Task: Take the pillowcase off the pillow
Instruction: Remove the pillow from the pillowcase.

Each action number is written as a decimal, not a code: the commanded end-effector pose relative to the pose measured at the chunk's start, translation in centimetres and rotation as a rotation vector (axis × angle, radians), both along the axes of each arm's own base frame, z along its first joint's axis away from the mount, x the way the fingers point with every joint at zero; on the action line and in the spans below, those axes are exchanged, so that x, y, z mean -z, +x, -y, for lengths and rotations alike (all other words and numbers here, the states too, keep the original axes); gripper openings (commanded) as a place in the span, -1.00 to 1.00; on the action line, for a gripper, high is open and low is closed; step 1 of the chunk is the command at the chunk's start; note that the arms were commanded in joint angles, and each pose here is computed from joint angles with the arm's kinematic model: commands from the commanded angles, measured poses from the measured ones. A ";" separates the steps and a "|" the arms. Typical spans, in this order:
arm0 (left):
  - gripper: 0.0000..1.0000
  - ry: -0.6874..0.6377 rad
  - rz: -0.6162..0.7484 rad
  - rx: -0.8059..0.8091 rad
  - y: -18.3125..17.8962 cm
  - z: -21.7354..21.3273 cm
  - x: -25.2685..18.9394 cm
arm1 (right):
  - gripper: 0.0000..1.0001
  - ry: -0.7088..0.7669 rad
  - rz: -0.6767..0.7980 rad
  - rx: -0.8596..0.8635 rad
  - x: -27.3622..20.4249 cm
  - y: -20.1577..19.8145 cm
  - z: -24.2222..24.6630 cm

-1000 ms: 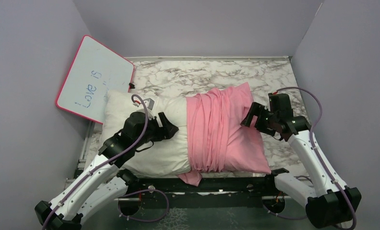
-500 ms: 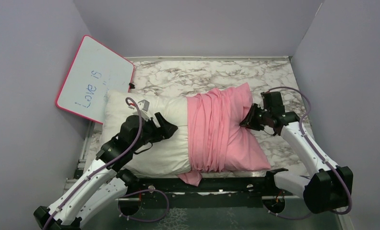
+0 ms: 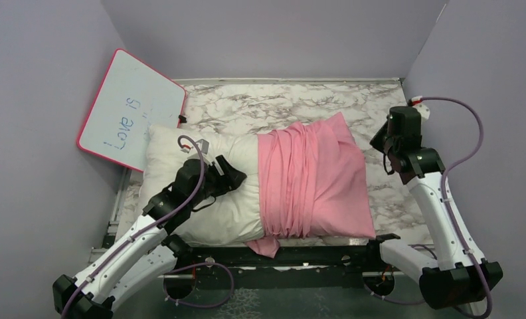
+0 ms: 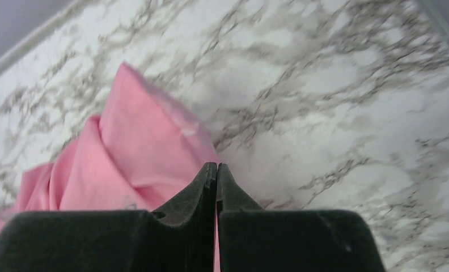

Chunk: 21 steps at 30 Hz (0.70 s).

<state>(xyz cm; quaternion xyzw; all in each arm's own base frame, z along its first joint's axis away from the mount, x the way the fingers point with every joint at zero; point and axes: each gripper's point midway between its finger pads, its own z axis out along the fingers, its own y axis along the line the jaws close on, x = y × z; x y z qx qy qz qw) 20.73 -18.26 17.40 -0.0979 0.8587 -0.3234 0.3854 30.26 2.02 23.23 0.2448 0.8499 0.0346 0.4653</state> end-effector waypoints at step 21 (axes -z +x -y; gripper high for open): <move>0.39 0.072 -0.217 -0.090 -3.3 -2.9 6.4 | 0.86 0.443 -0.253 -0.418 9.9 -2.4 -5.0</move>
